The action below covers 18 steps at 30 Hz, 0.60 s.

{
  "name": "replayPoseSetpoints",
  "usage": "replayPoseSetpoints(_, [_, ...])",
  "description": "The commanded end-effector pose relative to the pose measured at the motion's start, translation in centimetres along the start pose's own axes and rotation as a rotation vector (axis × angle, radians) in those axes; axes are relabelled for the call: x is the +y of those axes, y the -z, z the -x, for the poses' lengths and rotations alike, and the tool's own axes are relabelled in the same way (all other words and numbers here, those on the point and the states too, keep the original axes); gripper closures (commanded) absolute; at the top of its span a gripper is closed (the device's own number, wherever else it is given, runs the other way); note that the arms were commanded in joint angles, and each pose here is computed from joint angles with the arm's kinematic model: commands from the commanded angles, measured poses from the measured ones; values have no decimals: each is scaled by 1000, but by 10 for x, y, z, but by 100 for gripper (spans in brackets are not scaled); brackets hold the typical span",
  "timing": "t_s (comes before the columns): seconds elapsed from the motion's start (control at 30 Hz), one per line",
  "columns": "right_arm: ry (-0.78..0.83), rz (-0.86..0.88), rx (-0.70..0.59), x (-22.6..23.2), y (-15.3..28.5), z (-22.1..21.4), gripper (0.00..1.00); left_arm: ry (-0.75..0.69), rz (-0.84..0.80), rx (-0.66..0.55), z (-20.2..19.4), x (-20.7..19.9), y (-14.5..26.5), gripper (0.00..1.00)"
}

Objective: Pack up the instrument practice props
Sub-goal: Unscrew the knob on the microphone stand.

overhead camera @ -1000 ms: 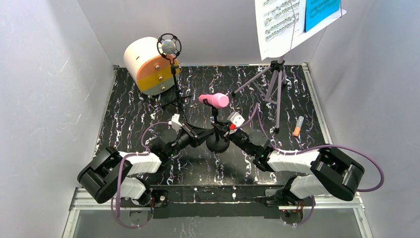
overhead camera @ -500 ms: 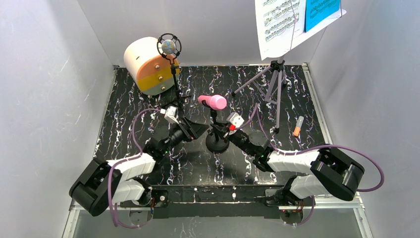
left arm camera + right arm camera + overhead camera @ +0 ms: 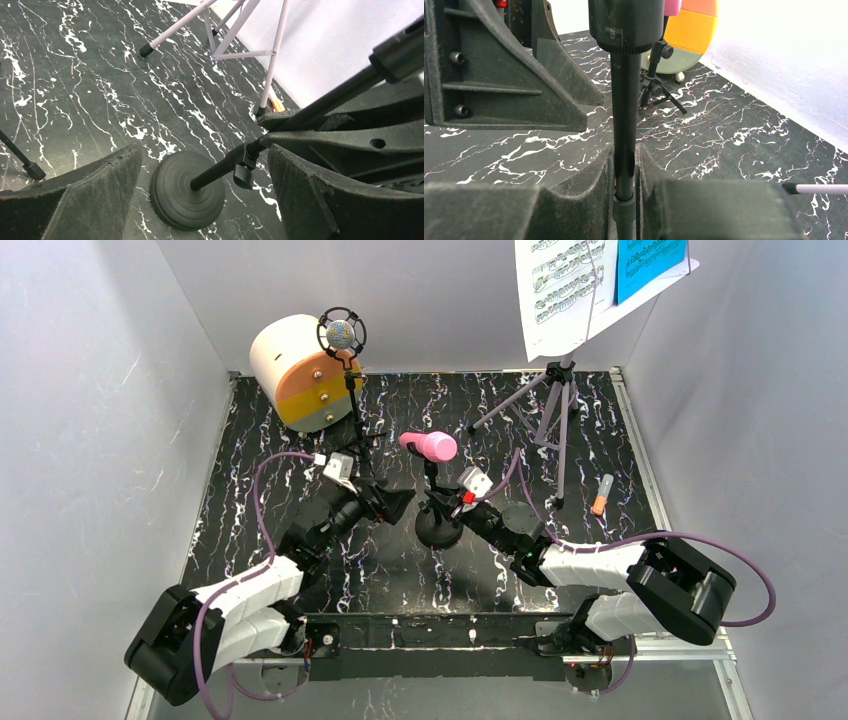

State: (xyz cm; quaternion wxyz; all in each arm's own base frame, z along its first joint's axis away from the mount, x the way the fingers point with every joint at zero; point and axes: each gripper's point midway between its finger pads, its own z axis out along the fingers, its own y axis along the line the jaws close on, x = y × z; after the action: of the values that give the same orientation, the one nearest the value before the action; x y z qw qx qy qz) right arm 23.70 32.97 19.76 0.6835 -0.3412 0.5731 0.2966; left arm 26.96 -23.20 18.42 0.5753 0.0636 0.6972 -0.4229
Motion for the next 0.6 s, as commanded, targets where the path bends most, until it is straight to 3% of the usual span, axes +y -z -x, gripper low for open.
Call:
replayPoseSetpoints(0.0, [12, 95, 264, 23, 21, -71, 99, -162, -26, 26, 2, -1, 4, 9])
replayPoseSetpoints(0.1, [9, 102, 268, 24, 21, -74, 99, -281, 3, 95, -1, -1, 7, 12])
replayPoseSetpoints(0.27, [7, 105, 266, 25, 21, -74, 99, -683, 104, 241, -9, -3, 17, 10])
replayPoseSetpoints(0.43, [7, 93, 255, 23, 22, -70, 99, -925, 68, 221, 5, -6, 26, 12])
replayPoseSetpoints(0.57, [5, 93, 254, 23, 22, -70, 99, -1206, -36, 212, 8, -9, 31, 12])
